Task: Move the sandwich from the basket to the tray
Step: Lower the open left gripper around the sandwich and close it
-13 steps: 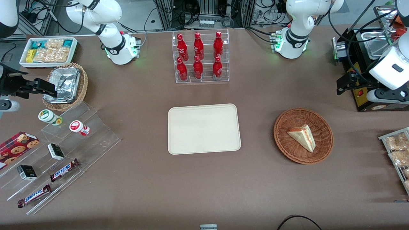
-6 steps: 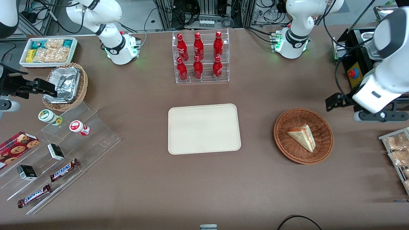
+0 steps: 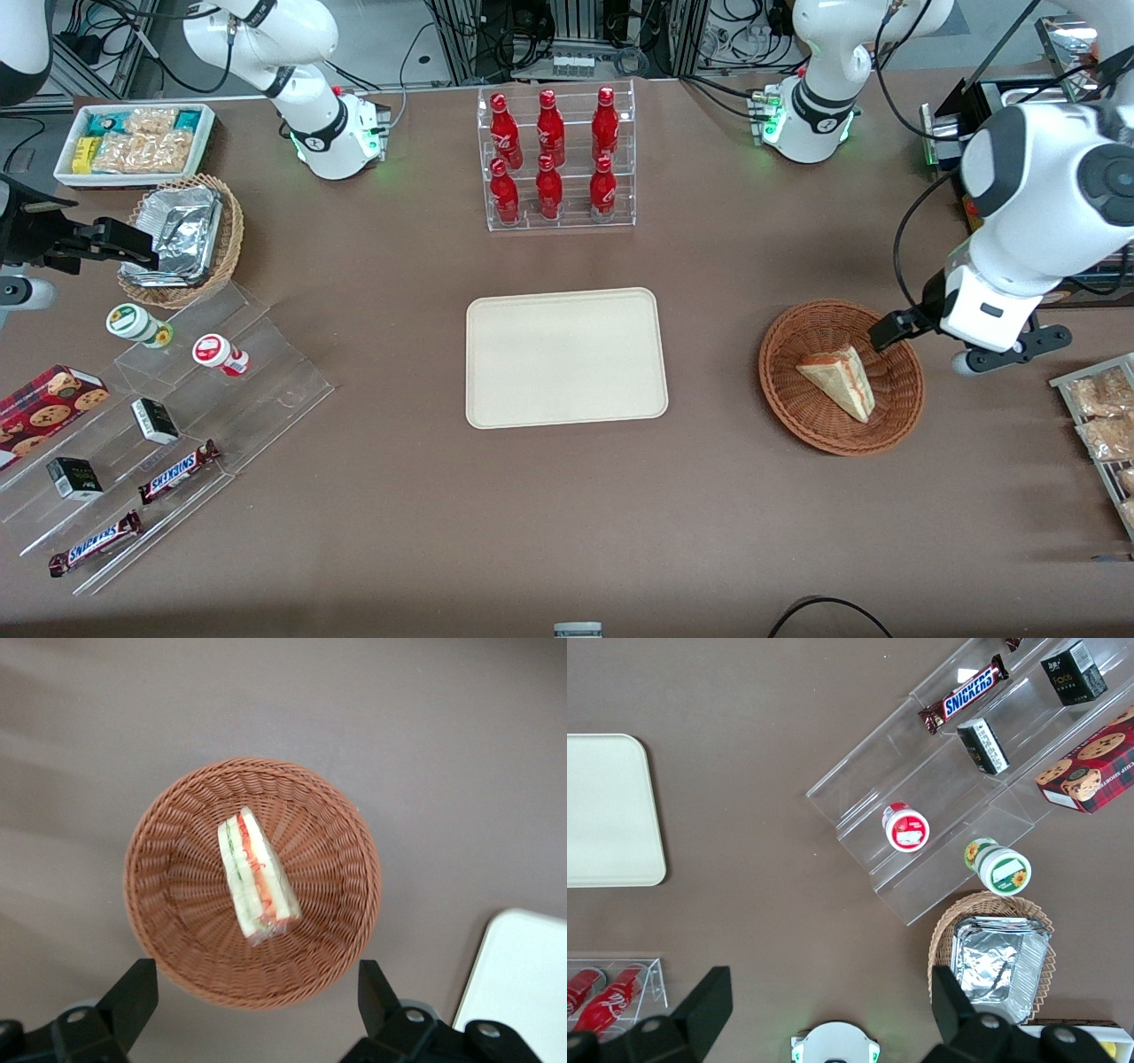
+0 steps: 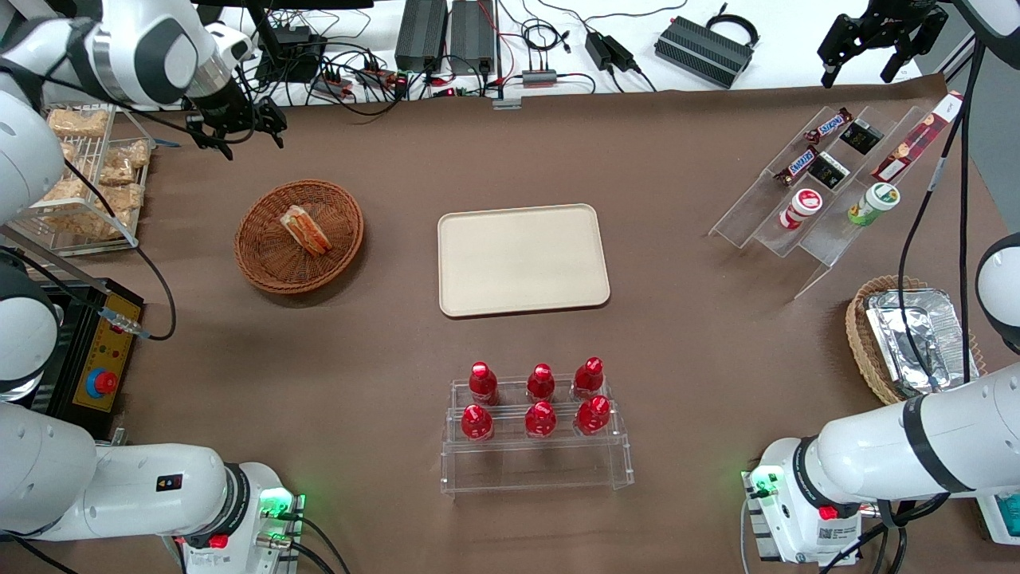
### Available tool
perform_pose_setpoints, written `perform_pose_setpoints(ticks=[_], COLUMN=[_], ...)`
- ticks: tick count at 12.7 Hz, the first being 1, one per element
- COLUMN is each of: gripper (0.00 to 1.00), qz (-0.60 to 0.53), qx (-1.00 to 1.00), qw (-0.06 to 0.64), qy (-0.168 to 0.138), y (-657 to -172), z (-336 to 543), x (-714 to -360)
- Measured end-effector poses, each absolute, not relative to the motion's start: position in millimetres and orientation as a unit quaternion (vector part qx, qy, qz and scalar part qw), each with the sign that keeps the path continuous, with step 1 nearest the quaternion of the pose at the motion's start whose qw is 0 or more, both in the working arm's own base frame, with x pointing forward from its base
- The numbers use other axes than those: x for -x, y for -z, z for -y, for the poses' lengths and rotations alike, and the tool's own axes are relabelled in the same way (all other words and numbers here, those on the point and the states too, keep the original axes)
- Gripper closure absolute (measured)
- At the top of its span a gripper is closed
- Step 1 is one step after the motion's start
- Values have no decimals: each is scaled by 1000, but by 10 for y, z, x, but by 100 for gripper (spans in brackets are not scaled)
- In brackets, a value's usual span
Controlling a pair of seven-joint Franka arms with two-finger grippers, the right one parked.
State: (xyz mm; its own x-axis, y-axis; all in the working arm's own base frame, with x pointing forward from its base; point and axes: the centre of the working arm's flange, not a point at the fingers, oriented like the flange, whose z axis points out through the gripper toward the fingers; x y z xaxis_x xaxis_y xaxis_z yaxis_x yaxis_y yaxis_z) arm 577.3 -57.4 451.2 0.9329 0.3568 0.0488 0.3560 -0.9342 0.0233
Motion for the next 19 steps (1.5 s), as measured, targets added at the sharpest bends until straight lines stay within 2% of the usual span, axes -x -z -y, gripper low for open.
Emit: perform_pose_setpoints(ticks=[3, 5, 10, 19], gripper=[0, 0, 0, 0], qz=[-260, -282, -293, -294], qx=[-964, -957, -955, -955], qw=[20, 25, 21, 24], qy=[-52, -59, -33, -24], y=[-4021, -3726, -3228, -2801], z=[575, 568, 558, 562], x=[-5665, -5575, -5550, -5587])
